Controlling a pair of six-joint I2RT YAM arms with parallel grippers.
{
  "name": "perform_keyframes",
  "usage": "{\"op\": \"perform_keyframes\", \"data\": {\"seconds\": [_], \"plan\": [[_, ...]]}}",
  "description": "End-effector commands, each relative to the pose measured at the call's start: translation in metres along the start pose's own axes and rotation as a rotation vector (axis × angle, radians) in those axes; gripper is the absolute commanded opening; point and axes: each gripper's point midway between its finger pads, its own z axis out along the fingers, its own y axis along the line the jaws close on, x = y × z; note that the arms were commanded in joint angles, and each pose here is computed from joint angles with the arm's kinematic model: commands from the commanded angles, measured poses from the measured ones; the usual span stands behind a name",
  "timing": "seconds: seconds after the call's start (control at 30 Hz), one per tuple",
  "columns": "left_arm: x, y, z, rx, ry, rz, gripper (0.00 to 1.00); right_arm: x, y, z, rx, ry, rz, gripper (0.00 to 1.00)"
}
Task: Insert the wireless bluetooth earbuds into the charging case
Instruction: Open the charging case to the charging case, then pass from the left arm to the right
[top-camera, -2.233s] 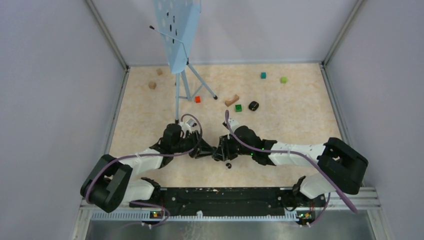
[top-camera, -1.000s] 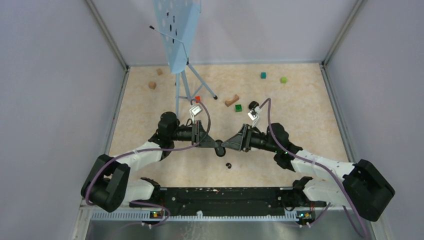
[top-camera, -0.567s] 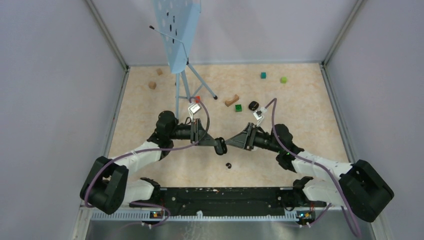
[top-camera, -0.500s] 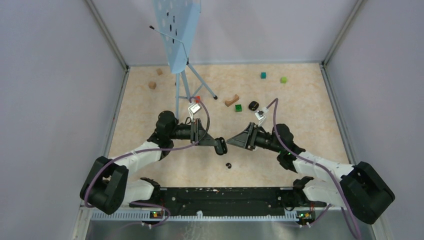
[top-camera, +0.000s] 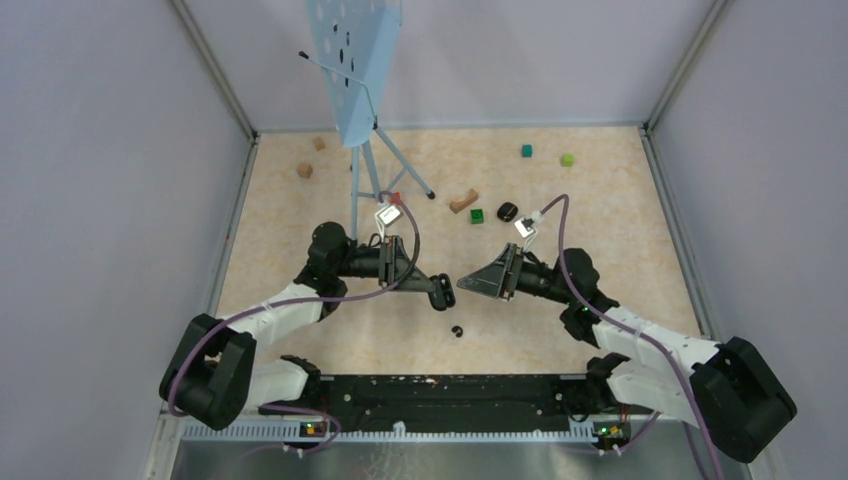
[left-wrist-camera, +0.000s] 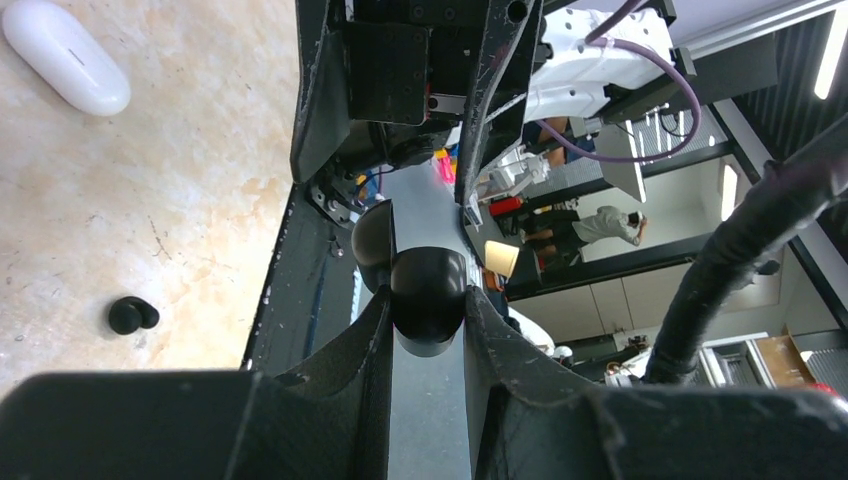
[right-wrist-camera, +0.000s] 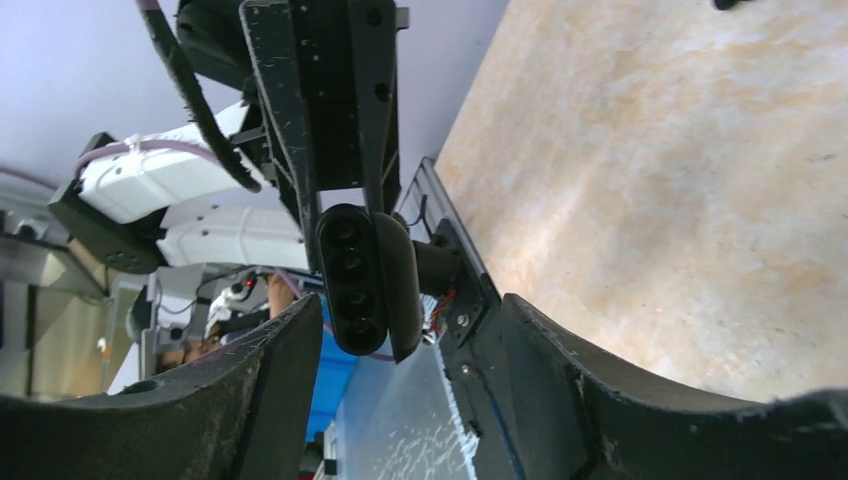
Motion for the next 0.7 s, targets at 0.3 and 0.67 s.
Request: {"op": "perform_keyframes", "data": {"seconds": [0.3, 0.67], "plan": [[-0.009, -0.023, 0.0, 0.063, 0.005, 0.093, 0.0, 0.005, 0.033, 0.01, -0.2, 0.115, -0.045, 0.48], [-0.008, -0.023, 0.001, 0.07, 0.014, 0.091, 0.0, 0.014, 0.039, 0.025, -0.199, 0.156, -0.043, 0.42]]}}
